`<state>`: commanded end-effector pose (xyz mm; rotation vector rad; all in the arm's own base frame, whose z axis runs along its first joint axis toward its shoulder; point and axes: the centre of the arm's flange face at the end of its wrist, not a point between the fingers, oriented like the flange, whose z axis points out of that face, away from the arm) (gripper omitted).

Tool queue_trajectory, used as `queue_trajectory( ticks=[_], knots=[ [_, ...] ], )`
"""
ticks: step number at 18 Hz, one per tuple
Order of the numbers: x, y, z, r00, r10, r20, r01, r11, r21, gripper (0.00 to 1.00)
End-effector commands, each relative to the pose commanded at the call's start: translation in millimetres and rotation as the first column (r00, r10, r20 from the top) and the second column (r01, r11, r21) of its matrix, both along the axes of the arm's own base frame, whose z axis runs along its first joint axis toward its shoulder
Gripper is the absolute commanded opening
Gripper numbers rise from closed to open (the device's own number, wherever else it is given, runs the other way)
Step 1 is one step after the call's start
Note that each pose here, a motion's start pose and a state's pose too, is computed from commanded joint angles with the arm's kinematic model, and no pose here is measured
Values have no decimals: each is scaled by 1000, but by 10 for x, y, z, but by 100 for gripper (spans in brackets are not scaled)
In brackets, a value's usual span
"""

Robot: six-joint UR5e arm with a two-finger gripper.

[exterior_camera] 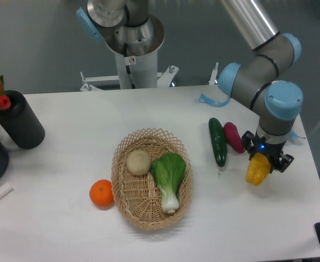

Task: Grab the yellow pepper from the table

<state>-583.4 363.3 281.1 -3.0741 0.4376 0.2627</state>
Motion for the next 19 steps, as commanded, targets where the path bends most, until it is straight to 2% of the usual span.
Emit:
queue_trajectory(
  ticks=[7,12,19],
  knots=[
    [-178,-18,340,998,41,-53,-39,999,32,40],
    [-283,-1,549,995,87,-56,-85,995,46,39],
    [-290,-21,566,995,90,-49,-88,995,43,39]
  ],
)
